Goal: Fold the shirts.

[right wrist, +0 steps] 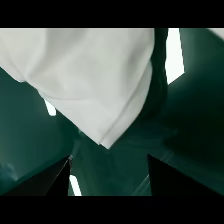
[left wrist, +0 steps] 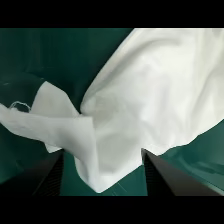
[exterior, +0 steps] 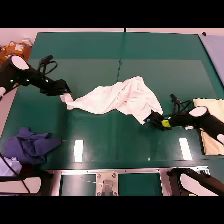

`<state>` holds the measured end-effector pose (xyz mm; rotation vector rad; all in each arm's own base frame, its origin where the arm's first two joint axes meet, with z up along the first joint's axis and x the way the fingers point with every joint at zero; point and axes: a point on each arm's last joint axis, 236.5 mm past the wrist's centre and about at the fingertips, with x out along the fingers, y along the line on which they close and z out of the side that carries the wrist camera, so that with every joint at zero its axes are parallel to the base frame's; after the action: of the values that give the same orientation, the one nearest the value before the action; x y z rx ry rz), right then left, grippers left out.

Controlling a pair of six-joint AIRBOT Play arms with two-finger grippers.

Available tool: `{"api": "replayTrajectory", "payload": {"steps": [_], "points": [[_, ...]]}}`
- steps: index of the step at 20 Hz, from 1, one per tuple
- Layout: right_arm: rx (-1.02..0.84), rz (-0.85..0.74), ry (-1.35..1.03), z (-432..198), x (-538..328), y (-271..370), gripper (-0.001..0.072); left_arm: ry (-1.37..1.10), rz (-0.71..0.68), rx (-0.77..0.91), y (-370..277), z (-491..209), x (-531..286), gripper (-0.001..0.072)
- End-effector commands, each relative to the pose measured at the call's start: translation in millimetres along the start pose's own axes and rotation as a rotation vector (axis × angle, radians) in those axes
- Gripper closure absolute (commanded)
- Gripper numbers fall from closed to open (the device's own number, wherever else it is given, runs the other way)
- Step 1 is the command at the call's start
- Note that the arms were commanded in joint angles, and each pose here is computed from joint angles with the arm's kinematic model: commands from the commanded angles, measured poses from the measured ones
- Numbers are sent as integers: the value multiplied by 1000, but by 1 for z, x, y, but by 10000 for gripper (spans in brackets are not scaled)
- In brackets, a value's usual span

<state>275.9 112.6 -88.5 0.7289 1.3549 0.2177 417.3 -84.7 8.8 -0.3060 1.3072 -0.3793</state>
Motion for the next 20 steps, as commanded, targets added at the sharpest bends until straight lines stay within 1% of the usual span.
{"api": "replayTrajectory", "payload": {"steps": [1, 3, 4, 5, 6, 7, 8, 10, 12, 16, 18, 20], "points": [[23, 11, -61, -8, 38, 14, 165, -22, 6, -29, 12, 9, -19, 157], [-3, 7, -105, 7, 48, 26, 172, -8, 6, -42, 16, 5, -22, 156], [-9, 11, -121, 17, 48, 31, 251, -4, 8, -46, 18, 4, -23, 156], [-11, 18, -142, 29, 44, 35, 389, 0, 10, -51, 21, 3, -24, 156], [-13, 26, -165, 42, 37, 38, 471, 5, 13, -51, 22, 1, -24, 156], [-23, 33, -164, 49, 30, 40, 620, 6, 15, -50, 23, 1, -24, 156], [-51, 23, -144, 51, 23, 38, 695, 4, 15, -50, 23, 1, -24, 155], [-104, -34, -102, 60, 2, 20, 697, -4, 17, -49, 23, 3, -24, 155], [-50, -71, -139, 89, -32, -6, 697, -17, 20, -49, 24, 7, -24, 155], [90, -86, -317, 146, -98, -50, 697, -23, 11, -17, 12, 10, -12, 155], [123, -92, -347, 153, -109, -63, 697, -24, 2, 17, -3, 14, 5, 155], [134, -91, -321, 150, -104, -67, 697, -9, -23, 48, -24, 13, 33, 155]]}}
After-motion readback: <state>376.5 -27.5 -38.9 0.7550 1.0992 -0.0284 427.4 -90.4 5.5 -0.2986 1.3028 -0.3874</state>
